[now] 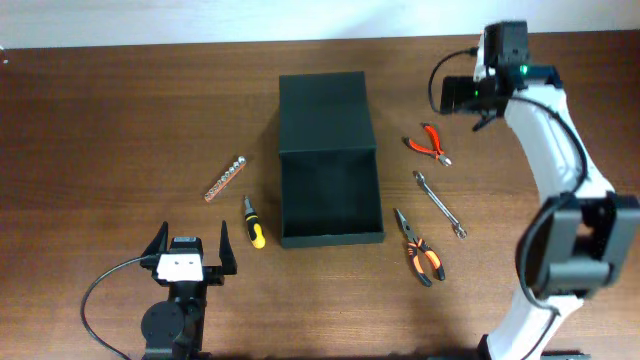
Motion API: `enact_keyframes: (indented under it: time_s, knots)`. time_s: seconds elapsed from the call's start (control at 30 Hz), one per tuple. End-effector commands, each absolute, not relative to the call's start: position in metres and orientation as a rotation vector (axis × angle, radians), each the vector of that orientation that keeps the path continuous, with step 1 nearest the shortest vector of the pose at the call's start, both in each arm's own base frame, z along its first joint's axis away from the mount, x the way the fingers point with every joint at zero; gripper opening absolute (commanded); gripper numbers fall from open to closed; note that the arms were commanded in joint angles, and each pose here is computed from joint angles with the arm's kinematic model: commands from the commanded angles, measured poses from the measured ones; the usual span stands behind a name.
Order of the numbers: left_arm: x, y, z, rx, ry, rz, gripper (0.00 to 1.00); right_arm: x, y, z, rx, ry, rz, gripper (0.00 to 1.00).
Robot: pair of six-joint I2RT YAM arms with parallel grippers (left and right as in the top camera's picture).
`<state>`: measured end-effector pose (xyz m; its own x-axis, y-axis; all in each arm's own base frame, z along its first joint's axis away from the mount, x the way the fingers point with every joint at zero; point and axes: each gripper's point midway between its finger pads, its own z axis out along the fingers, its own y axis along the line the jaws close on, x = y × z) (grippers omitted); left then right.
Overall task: Pack container
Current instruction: 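Lower the right gripper over the red-handled cutters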
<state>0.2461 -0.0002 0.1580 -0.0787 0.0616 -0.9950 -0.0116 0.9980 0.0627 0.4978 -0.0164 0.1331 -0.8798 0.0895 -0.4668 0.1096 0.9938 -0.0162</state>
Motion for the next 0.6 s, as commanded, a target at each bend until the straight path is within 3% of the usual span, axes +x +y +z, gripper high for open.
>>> enact_keyframes:
  time_s: [0.0, 0.57]
  knots:
    - [0.246, -0.002, 0.157, 0.045, 1.646, 0.051, 0.99, 0.51, -0.011, 0.101, 0.138, 2.739, -0.012, 0.99]
    - [0.246, -0.002, 0.157, 0.045, 1.646, 0.051, 0.99, 0.512, 0.007, 0.038, 0.12, 2.859, 0.128, 0.99]
